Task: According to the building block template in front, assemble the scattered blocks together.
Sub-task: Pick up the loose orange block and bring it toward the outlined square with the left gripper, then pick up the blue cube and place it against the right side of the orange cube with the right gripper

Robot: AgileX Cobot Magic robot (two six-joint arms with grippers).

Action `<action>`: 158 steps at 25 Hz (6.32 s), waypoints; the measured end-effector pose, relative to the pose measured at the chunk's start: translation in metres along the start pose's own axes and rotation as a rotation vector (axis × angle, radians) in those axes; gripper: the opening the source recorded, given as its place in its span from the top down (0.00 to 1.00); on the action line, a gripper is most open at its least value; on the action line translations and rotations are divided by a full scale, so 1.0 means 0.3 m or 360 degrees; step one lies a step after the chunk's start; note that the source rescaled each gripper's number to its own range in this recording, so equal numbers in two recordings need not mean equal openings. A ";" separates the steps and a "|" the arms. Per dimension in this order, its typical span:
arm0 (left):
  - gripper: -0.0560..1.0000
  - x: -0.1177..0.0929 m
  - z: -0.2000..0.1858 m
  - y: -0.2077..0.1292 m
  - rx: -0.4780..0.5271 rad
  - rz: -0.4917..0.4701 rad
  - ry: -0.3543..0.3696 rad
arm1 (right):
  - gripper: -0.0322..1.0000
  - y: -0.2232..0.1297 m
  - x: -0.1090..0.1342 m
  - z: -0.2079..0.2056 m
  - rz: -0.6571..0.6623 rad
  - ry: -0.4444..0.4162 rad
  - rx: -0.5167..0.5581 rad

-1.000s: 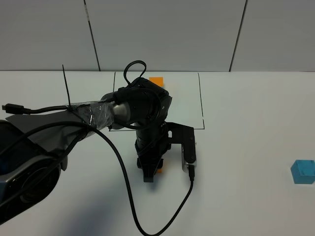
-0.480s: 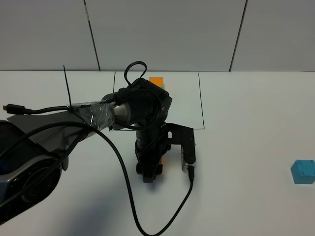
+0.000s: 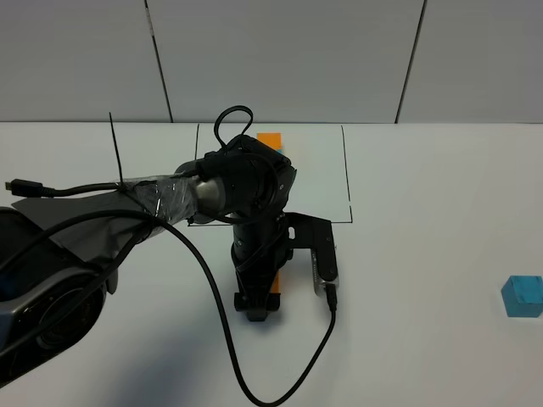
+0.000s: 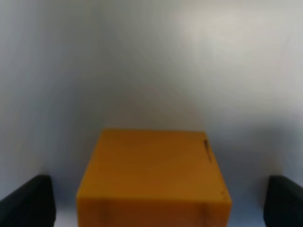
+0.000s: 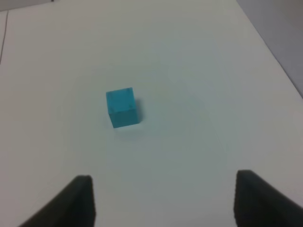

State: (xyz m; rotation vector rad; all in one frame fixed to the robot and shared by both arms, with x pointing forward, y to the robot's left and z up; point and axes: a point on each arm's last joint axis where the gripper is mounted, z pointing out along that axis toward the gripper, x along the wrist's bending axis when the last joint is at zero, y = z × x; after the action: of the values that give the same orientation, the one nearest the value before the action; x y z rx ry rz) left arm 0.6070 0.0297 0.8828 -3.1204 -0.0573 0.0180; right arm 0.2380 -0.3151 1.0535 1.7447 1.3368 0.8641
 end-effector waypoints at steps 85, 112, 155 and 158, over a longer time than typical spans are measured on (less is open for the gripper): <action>0.03 -0.961 -0.637 -0.919 -0.0935 -0.1786 0.0934 | 0.41 0.000 0.000 0.000 0.0000 0.0000 0.0000; 0.09 -1.147 -0.472 -0.936 -0.1113 -0.2082 0.0892 | 0.41 0.000 0.000 0.000 0.0000 0.0000 0.0000; 0.18 -1.221 -0.463 -0.935 -0.1277 -0.2063 0.1056 | 0.41 0.000 0.000 0.000 0.0000 0.0000 0.0000; 0.18 -1.221 -0.463 -0.935 -0.1277 -0.2063 0.1056 | 0.41 0.000 0.000 0.000 0.0000 0.0000 0.0000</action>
State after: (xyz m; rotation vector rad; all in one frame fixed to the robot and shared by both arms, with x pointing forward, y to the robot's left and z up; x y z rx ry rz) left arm 0.2323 0.2935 1.0317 -2.7287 -2.3971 -1.2382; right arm 0.2380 -0.3151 1.0535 1.7447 1.3368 0.8641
